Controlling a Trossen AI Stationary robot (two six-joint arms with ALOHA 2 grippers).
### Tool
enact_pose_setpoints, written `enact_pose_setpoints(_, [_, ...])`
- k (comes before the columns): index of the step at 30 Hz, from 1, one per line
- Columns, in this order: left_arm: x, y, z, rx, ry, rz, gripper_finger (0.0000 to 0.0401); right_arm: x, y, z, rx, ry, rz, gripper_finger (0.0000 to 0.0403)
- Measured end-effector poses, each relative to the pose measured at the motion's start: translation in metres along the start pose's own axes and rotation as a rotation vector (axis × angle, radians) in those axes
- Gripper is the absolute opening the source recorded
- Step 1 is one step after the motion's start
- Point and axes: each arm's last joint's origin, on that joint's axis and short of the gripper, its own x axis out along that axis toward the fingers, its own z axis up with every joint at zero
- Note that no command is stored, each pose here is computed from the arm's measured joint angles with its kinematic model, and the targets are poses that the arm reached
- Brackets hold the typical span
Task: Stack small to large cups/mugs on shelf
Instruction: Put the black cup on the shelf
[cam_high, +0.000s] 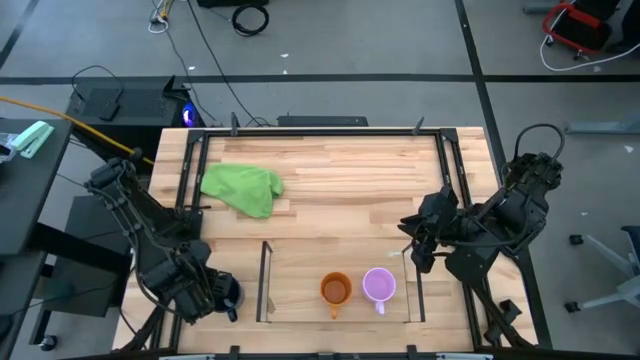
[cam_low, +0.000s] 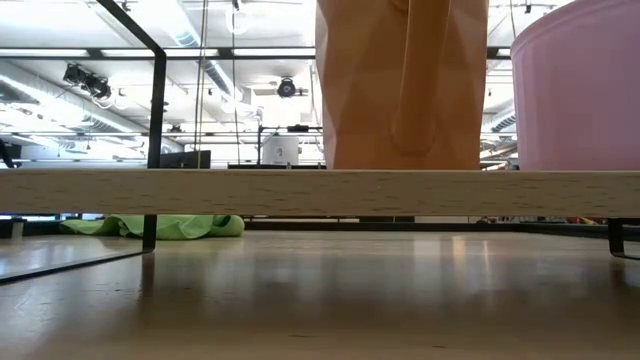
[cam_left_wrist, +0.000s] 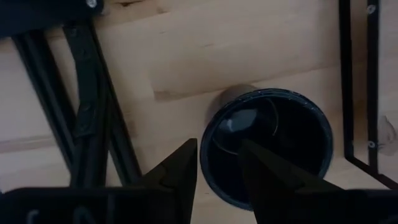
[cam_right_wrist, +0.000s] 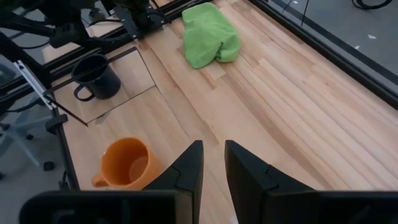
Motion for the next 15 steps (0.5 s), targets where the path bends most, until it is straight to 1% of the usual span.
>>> enact_pose_setpoints(4, [0.021,-0.002,-0.005,-0.004,0.041,-0.042,0.0127,-0.002,0.001,-0.002,0.001,0.002,0.008,0.0074])
enact_pose_setpoints(6, [0.027,0.0,-0.005,-0.006,0.035,-0.035,0.0125,-0.002,0.002,-0.003,-0.003,0.003,0.01,0.0074])
enact_pose_setpoints(10, [0.028,0.001,-0.003,-0.003,0.025,-0.023,0.0124,-0.002,0.003,-0.003,0.007,0.003,0.01,0.0074])
enact_pose_setpoints(15, [0.027,0.002,-0.004,-0.003,0.043,-0.016,0.0127,-0.002,0.002,-0.003,0.012,0.003,0.01,0.0074])
